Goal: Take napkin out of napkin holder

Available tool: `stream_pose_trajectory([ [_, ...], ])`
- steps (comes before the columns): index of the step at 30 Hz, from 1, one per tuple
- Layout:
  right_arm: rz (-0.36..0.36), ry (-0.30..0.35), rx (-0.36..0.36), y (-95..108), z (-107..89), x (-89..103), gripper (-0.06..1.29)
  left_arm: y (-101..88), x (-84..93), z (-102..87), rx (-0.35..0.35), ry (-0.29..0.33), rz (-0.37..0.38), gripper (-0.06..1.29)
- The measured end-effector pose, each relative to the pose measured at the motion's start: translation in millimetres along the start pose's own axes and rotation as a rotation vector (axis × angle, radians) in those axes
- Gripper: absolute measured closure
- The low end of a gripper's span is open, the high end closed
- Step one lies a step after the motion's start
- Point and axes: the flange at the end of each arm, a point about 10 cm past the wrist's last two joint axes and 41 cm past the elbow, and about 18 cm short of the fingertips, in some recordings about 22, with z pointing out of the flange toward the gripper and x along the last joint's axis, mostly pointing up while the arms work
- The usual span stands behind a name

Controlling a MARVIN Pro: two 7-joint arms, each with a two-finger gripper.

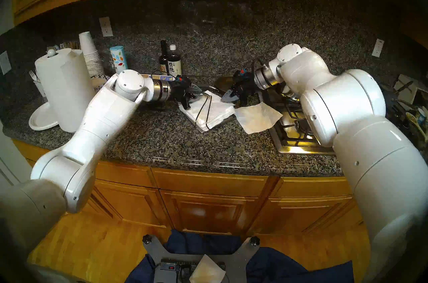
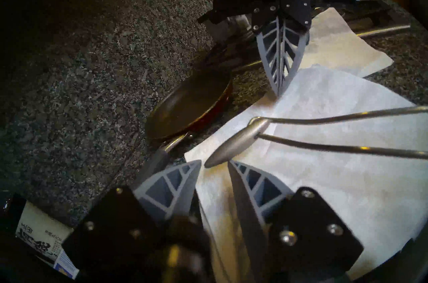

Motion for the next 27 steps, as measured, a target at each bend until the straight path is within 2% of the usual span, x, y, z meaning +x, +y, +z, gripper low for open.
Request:
stream_pose_trajectory([
  [3, 0.0, 0.0, -0.001, 0.1, 0.0, -0.1, 1.22, -2.7, -1.2, -3.7, 0.014, -0.012, 0.002, 0.76],
  [11, -0.003, 0.002, -0.009, 1.0, -0.9, 0.0, 1.22, -13.4, -3.2, -20.4, 0.061, -0.009, -0.029, 0.76],
  [17, -0.018, 0.011, -0.023, 3.5, -5.0, 2.2, 1.2, -21.1, 1.7, -35.4, 0.08, 0.04, -0.076, 0.76],
  [23, -0.045, 0.034, -0.044, 8.3, -11.6, 9.2, 1.19, -22.4, 10.2, -48.8, 0.052, 0.112, -0.136, 0.76],
  [27, -0.061, 0.052, -0.056, 11.2, -15.8, 13.9, 1.19, -20.6, 12.2, -54.6, 0.026, 0.133, -0.166, 0.76],
])
